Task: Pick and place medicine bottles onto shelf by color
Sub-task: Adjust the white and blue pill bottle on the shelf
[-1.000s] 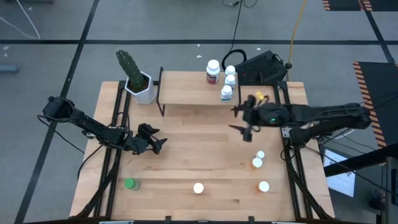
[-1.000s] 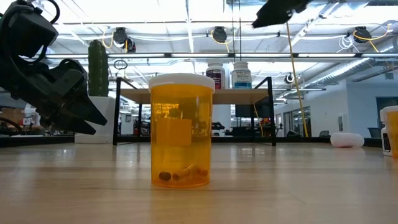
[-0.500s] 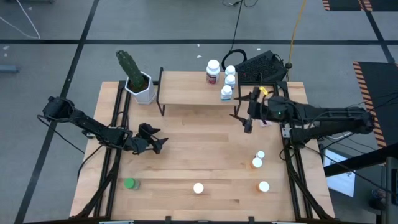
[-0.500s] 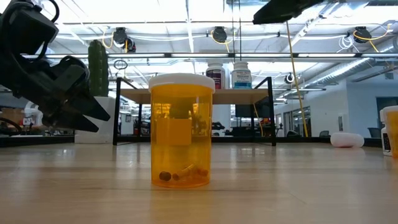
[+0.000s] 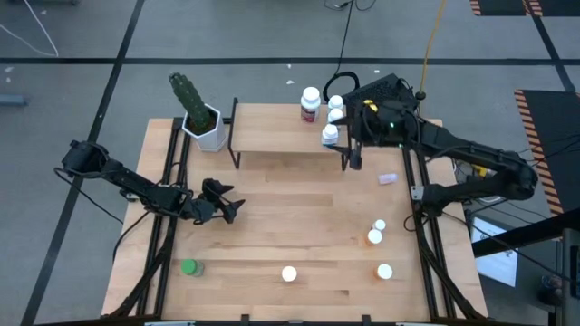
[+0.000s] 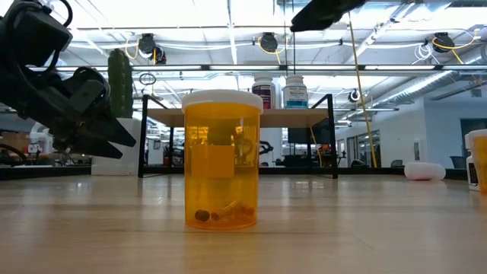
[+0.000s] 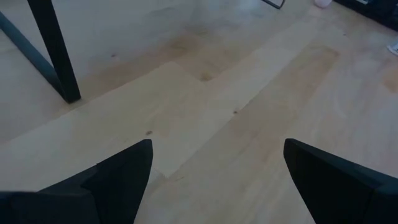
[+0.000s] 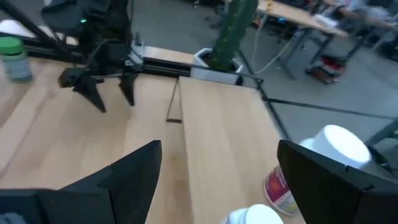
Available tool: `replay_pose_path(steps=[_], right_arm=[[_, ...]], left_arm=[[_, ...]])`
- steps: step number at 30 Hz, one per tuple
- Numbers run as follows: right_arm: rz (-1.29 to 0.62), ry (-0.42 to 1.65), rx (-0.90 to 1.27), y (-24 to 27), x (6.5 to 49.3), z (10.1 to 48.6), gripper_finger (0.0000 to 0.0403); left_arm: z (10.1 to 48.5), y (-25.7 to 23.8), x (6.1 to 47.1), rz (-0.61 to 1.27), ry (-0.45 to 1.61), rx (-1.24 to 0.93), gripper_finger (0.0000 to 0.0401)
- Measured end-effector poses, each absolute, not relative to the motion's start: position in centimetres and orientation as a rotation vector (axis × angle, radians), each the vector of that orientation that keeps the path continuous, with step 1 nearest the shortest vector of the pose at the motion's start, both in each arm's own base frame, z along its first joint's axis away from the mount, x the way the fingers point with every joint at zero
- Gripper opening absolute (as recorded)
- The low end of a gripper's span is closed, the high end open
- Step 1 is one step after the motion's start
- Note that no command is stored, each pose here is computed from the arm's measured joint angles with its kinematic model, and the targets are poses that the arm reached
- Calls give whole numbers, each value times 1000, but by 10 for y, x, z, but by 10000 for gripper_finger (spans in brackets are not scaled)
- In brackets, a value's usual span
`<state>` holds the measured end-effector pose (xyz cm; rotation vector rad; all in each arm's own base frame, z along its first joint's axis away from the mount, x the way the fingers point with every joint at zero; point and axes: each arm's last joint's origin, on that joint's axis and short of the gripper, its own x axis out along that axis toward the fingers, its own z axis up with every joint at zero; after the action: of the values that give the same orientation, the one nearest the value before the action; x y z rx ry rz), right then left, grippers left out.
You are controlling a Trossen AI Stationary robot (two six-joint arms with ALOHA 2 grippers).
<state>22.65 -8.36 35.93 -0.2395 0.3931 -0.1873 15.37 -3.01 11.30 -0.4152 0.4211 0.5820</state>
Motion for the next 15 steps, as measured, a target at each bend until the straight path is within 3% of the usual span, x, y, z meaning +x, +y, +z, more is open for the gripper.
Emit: replay_pose_path(steps=[5, 15], right_arm=[[-107, 419, -194, -103, 235, 368, 312], [-142, 443, -167, -140, 241, 375, 312]], left_arm=[[113, -30, 154, 583, 422, -412, 365], [113, -30, 154, 584, 420, -412, 365]])
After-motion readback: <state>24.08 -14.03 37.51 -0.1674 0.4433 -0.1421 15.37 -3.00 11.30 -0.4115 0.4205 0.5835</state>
